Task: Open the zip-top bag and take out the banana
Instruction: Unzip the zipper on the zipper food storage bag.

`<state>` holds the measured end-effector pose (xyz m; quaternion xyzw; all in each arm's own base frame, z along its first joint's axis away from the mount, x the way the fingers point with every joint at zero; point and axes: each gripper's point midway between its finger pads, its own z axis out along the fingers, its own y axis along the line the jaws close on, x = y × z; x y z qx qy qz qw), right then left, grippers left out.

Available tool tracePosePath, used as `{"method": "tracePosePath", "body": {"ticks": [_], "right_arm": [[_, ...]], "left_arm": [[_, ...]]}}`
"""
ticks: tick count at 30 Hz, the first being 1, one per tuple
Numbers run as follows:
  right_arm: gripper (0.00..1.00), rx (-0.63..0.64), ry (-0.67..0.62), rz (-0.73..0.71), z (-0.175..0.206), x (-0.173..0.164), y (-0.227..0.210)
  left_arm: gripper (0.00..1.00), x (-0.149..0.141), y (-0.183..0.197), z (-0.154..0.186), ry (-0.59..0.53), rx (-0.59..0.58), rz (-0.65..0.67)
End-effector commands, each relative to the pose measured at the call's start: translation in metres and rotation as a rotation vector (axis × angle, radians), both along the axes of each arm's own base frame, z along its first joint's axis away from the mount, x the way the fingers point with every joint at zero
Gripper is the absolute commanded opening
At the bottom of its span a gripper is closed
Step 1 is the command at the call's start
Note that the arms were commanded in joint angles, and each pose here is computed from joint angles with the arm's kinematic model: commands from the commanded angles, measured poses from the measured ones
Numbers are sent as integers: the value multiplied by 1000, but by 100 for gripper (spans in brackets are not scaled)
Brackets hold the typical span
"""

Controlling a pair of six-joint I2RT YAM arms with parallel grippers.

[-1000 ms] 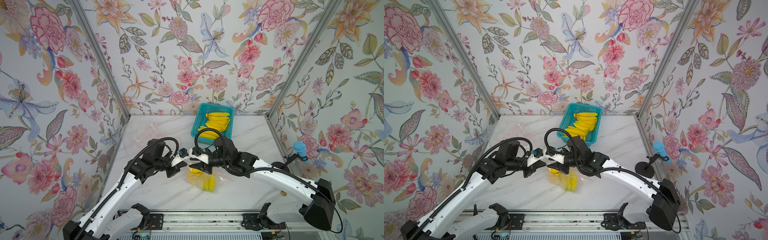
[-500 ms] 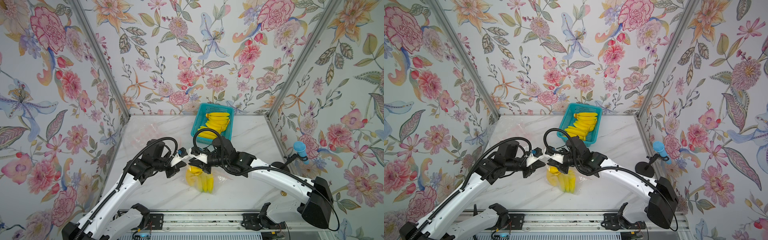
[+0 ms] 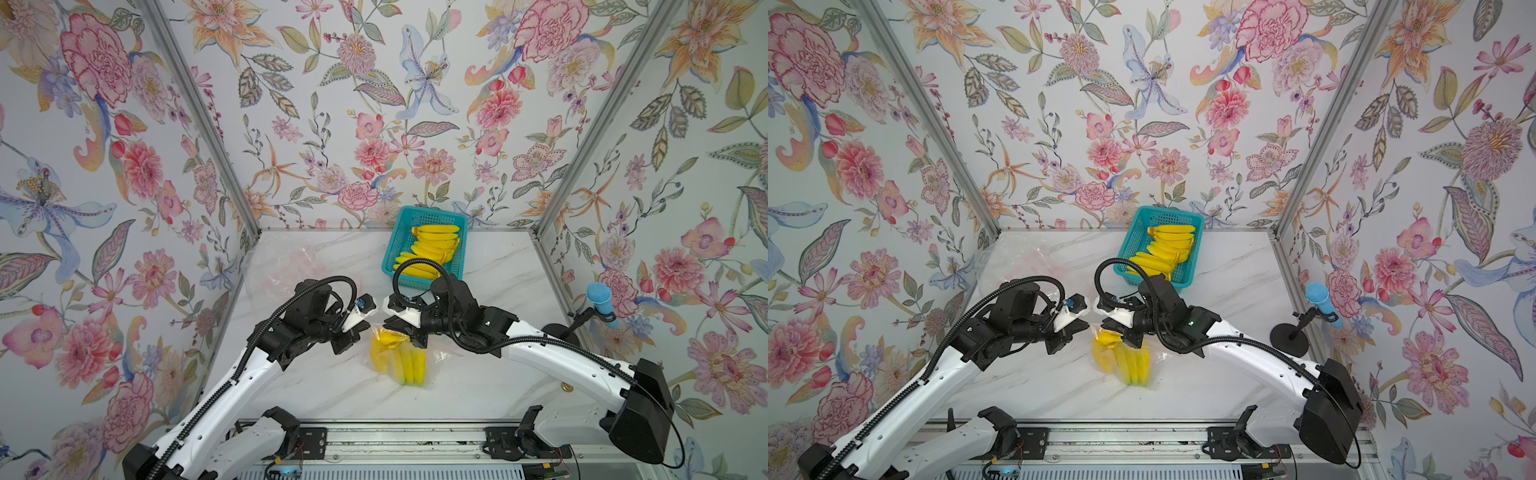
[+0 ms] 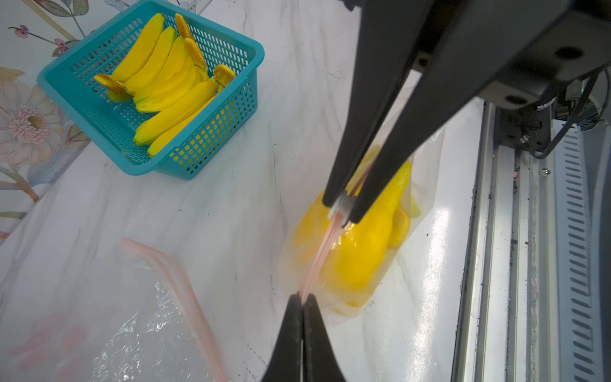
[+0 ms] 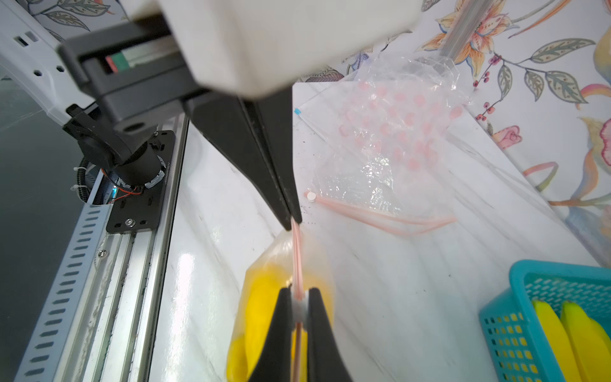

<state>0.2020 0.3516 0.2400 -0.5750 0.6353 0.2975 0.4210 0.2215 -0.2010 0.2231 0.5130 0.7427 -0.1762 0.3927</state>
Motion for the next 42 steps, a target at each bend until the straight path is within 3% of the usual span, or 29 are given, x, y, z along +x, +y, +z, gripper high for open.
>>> {"method": "tracePosePath", "body": {"ticks": [1,7,9,14,22,29,31,34,35,42], "right_arm": [[0,-52,23,-59,-11,-2,-35],[0,-83,57,-161,-22,-10,-90],[0,-84,68,-197,-26,-15,-106],[0,-63,104,-229,-34,-32,-124],[0,-41,130,-190,-33,-39,-109],[0,-60,141,-166,-36,-39,-97],[11,-49,142,-180,-32,-37,-98],[47,-12,171,-233,-18,-26,-98],[52,-5,185,-249,-13,-22,-95],[58,-82,299,-266,-6,-9,-58]], "left_arm": [[0,36,26,17,-98,66,209],[0,74,61,22,-147,106,436],[0,79,61,26,-158,80,447],[0,84,39,35,-168,-8,370],[0,54,-5,58,-259,-133,68],[0,41,-18,35,-196,-56,-31],[0,39,-17,31,-195,-43,-29],[0,39,-18,33,-207,-59,-22],[0,39,-19,34,-209,-64,-21],[0,40,-26,33,-201,-51,-40]]}}
